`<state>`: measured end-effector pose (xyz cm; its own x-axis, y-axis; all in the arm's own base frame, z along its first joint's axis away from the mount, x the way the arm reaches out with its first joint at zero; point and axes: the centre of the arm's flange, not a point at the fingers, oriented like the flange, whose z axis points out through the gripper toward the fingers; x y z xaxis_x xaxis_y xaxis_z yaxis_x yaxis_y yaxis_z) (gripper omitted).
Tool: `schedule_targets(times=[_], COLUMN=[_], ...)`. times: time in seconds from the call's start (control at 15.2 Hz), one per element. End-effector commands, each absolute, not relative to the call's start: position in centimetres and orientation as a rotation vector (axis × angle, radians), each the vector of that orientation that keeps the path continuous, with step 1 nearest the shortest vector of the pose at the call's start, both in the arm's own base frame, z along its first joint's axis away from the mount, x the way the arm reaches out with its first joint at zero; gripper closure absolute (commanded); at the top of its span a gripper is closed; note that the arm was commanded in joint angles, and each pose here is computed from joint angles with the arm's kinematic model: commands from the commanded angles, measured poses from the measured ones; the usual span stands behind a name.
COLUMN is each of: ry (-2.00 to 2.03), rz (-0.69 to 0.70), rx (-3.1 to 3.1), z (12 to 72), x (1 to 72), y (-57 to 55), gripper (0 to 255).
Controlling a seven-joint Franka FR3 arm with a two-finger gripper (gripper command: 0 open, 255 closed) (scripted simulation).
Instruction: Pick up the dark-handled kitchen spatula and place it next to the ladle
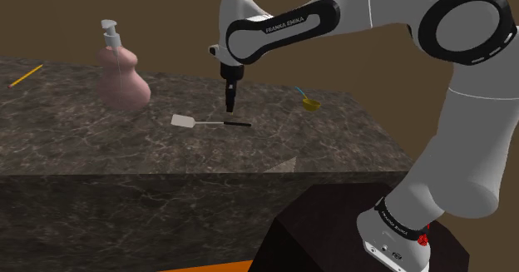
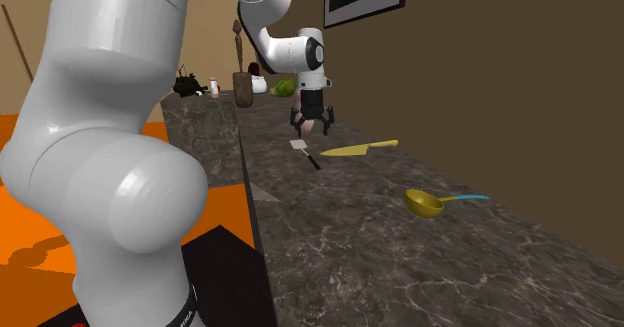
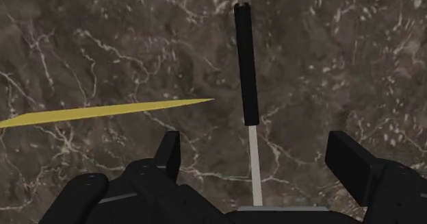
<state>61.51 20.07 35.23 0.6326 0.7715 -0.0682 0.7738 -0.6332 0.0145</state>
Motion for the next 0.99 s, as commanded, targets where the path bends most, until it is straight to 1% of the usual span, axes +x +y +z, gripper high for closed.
schedule_targets(times=[0.0,0.2,0.66,0.92], ry=[1.390,1.473,1.473,1.473], rz=[-0.089,-0.091,-0.091,-0.091], rx=[2.774,2.737,2.737,2.737], z=[33.8,31.9,28.2,27.9], x=[62.4,63.7,63.6,63.6], y=[22.4,25.1,24.9,24.9], gripper=[0,0,0,0])
